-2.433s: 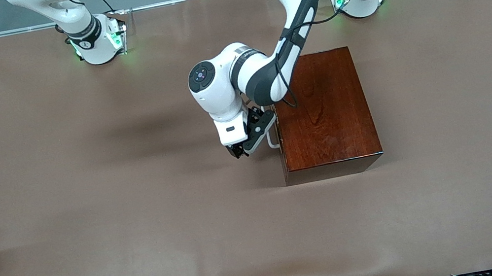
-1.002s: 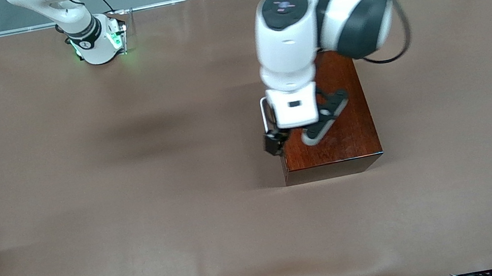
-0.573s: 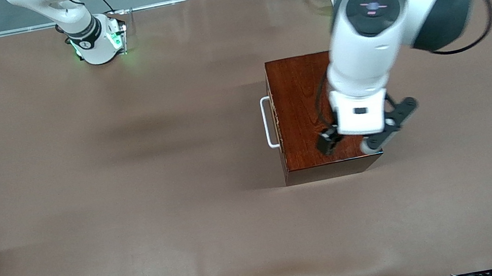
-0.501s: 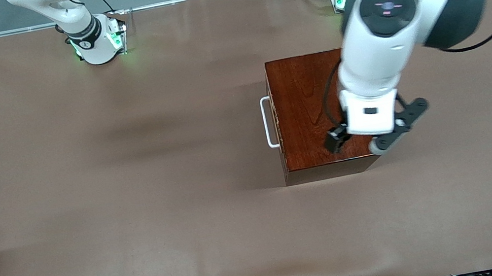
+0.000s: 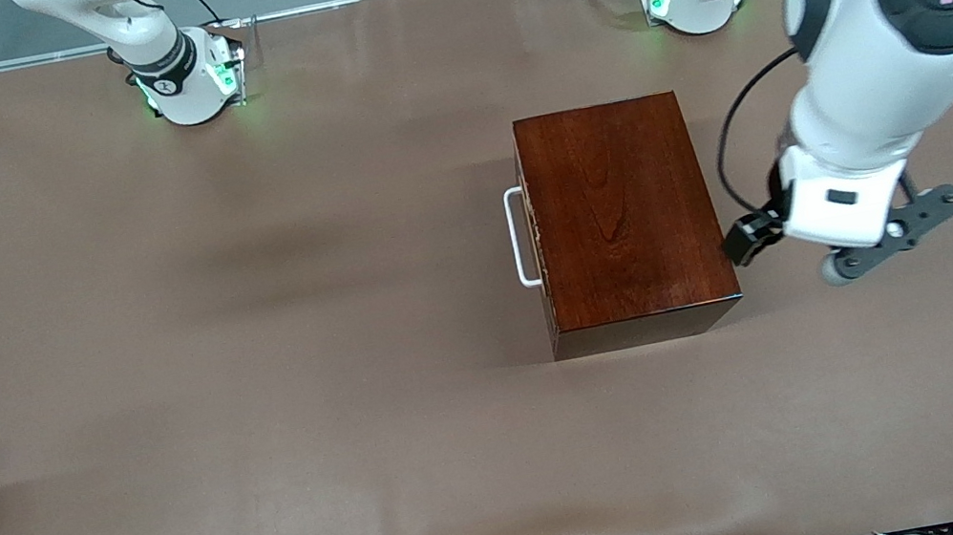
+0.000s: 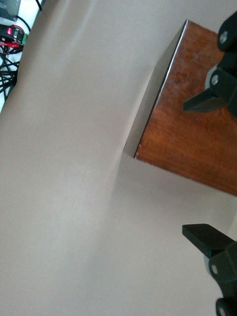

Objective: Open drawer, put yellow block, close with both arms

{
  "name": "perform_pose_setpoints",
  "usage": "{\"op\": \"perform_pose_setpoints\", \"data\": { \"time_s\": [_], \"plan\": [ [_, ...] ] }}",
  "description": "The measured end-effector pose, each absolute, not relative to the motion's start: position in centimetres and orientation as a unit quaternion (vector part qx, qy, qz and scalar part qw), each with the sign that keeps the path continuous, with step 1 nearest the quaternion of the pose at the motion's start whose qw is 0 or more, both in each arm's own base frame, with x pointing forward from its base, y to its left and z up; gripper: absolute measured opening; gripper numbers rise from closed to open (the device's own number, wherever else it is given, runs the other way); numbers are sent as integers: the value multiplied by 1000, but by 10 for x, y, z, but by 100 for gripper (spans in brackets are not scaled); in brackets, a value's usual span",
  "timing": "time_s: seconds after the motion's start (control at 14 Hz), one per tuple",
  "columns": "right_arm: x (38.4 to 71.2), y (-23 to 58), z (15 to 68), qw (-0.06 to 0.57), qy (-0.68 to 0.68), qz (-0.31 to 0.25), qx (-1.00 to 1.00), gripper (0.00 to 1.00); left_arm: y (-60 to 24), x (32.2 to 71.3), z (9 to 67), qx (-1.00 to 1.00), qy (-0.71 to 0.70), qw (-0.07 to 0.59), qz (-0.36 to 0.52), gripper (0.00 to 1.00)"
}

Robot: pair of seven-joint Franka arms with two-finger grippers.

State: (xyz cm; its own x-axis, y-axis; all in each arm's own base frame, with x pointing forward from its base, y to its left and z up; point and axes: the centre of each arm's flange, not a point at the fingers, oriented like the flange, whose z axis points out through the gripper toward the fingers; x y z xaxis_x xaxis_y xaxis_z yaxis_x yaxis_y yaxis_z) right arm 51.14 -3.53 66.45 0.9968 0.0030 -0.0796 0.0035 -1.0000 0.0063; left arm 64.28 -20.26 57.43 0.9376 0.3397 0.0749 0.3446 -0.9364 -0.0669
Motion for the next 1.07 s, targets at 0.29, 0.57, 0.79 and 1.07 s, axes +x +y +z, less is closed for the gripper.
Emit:
{"op": "perform_pose_setpoints", "data": {
  "time_s": [0.29,0.57,0.79,1.07],
  "plan": [
    [511,-35,665,3,2,-40,999,100,-186,643,579,-986,-157,40,-29,100],
    [511,-35,665,3,2,-40,999,100,-152,643,591,-992,-123,37,-17,100],
    [511,-35,665,3,2,-40,999,100,-106,642,601,-995,-93,29,-2,100],
    [511,-35,665,3,2,-40,999,100,-62,641,606,-998,-58,28,9,100]
  ]
}}
